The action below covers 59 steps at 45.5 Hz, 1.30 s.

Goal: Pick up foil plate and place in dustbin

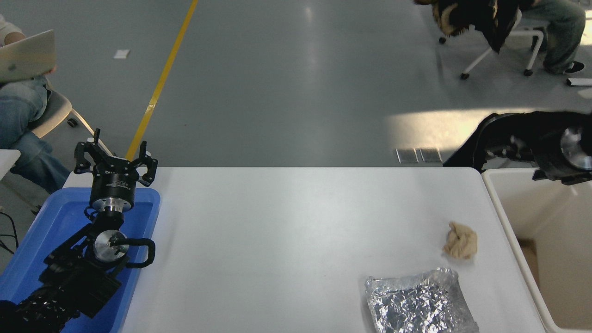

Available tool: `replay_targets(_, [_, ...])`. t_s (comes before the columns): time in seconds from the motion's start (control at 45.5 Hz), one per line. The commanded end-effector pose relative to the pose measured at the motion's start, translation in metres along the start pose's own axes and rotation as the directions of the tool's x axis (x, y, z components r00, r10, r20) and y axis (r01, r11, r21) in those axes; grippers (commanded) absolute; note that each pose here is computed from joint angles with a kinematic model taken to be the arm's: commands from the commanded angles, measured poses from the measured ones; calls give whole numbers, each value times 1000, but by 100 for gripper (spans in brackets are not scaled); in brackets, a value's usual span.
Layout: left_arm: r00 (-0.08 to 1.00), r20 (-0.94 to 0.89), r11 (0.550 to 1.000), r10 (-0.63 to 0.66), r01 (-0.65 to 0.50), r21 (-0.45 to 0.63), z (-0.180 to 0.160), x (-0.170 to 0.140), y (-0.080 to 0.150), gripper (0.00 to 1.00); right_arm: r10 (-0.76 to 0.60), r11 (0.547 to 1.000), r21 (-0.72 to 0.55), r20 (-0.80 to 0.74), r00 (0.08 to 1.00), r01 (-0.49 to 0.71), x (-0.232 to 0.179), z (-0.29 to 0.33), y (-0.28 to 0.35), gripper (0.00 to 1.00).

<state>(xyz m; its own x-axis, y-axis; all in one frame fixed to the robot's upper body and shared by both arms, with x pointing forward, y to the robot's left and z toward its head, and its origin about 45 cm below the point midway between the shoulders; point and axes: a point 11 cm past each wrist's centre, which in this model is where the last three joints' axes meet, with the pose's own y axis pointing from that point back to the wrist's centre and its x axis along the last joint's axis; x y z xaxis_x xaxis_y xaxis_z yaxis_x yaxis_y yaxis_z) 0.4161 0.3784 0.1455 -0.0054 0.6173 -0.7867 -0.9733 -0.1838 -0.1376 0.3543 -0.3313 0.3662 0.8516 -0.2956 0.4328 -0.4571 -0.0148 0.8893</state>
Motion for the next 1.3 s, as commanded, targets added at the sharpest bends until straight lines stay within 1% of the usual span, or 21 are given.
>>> replay_targets(0.0, [1000,0,1000,1,-1,0,0,0,0,99,-45,995,74,-177,983,59,-13,-57,76,100])
replay_targets(0.308, [1000,0,1000,2,-2,0,0,0,0,99,-45,987,139,-242,969,80,-15,-87,124,100])
replay_targets(0.44, [1000,-1,1000,1,-1,-2,0,0,0,99,-45,985,151,-263,964,87,-17,-93,130,100])
replay_targets(0.593, [1000,0,1000,2,-2,-2,0,0,0,99,-58,987,128,-270,961,96,-19,-93,122,100])
replay_targets(0.681, [1000,0,1000,2,-2,-2,0,0,0,99,-107,986,101,-244,964,135,-23,-82,99,98])
replay_targets(0.791, [1000,0,1000,2,-2,-3,1,0,0,99,-135,986,69,-201,970,152,-28,-62,65,98])
replay_targets(0.945, [1000,0,1000,2,-2,-3,1,0,0,99,-196,980,11,-156,968,200,-48,-25,15,98])
replay_targets(1.165, [1000,-2,1000,2,-2,-4,1,0,0,99,-294,955,-87,-134,946,285,-100,41,-52,98])
replay_targets(1.275, [1000,0,1000,2,-2,-2,0,0,0,99,-313,947,-117,-114,943,300,-124,70,-83,98])
